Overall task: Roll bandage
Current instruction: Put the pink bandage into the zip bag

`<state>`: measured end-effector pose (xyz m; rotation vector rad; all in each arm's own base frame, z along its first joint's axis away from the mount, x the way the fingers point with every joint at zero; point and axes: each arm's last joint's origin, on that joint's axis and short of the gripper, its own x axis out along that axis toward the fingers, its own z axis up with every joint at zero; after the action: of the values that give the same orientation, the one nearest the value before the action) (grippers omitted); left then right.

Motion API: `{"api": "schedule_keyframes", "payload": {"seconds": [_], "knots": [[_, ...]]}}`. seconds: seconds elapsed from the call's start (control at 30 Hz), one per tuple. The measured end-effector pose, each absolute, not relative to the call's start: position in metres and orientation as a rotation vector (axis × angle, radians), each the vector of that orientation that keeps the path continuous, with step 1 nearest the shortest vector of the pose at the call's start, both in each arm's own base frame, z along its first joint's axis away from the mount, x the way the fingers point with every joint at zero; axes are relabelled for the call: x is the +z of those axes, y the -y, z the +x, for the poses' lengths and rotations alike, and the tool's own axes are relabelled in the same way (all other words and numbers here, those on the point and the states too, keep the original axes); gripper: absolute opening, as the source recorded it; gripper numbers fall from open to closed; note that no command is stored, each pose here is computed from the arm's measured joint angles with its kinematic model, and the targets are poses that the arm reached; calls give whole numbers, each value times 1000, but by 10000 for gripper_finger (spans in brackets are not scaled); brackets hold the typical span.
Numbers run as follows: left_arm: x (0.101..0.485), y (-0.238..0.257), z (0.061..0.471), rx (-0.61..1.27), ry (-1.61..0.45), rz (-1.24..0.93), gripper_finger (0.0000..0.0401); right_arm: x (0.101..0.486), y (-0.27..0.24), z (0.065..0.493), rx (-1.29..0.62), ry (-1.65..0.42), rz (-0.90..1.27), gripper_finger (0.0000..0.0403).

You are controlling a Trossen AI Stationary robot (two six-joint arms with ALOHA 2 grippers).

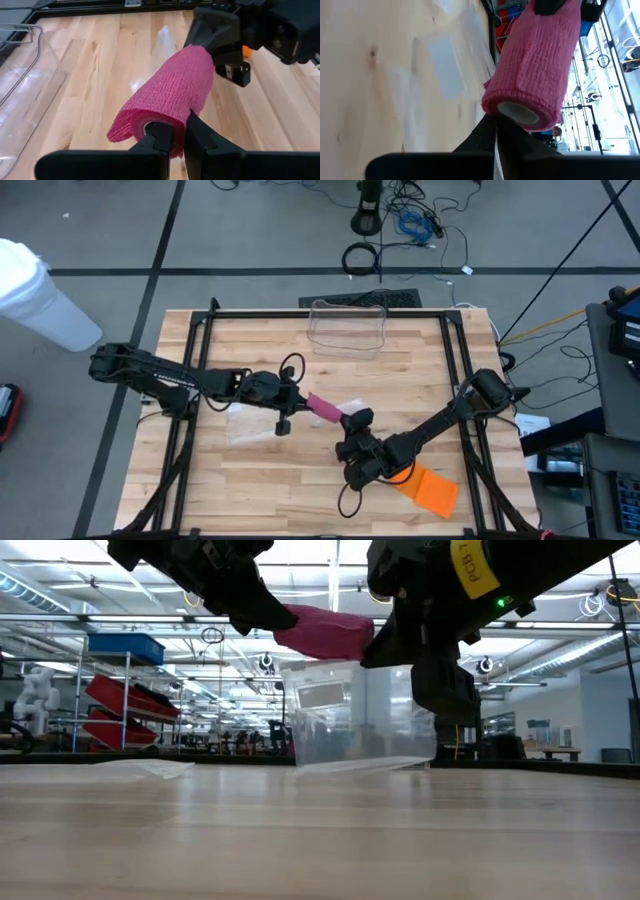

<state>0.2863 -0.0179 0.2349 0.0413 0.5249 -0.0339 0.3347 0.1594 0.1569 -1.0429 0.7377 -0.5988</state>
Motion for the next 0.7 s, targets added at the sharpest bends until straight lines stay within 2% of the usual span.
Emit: {"api": "schedule_keyframes", "payload": {"seconds": [0.2, 0.4, 0.7], "knots": [[234, 17, 286, 1, -538, 63, 26, 158, -165, 331, -628, -731, -1111, 0], [229, 11, 283, 141, -585, 112, 26, 163, -173, 328, -615, -722, -1164, 0], [232, 12, 285, 114, -567, 134, 26, 161, -174, 326, -596, -738, -1190, 0]]}}
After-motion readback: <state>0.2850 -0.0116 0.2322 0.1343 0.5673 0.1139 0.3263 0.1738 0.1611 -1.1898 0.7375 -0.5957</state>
